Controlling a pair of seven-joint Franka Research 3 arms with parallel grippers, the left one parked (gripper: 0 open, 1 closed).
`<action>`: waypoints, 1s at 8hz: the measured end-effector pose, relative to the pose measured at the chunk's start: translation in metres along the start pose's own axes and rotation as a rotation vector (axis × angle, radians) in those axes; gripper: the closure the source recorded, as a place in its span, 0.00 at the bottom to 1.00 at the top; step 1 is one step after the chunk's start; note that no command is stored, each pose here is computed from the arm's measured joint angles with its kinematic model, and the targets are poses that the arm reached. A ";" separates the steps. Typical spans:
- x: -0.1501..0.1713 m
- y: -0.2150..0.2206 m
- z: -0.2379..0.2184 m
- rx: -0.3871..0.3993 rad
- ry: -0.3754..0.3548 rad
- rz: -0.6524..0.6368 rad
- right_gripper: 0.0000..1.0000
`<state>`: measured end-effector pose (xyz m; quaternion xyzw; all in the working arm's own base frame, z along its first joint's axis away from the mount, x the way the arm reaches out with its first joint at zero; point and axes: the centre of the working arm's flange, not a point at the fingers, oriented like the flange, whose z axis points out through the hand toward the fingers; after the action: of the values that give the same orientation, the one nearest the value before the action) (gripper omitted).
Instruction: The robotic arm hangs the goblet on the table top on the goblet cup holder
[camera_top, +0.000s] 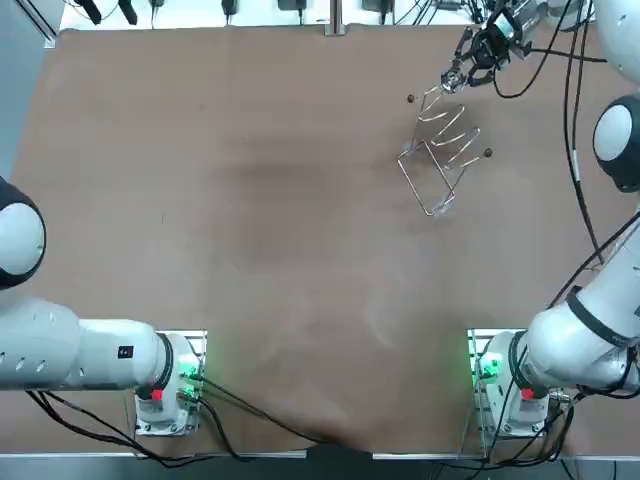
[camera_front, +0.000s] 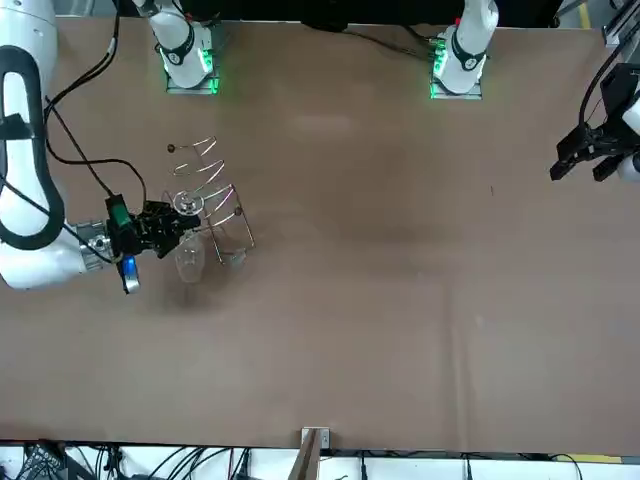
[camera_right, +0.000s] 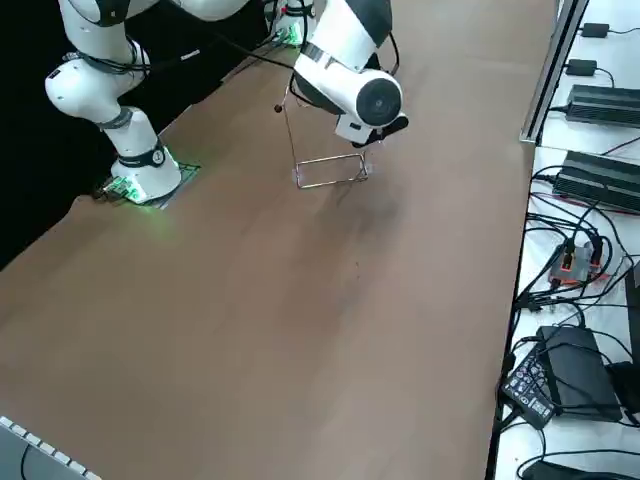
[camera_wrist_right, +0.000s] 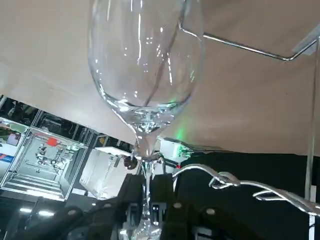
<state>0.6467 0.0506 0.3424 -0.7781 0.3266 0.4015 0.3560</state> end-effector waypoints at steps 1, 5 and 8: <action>0.000 -0.001 -0.001 0.003 0.006 -0.001 0.89; 0.003 -0.007 -0.001 0.021 0.040 -0.006 0.89; -0.001 -0.017 -0.005 0.025 0.056 -0.016 0.89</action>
<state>0.6615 0.0556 0.3507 -0.7869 0.3354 0.3726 0.3597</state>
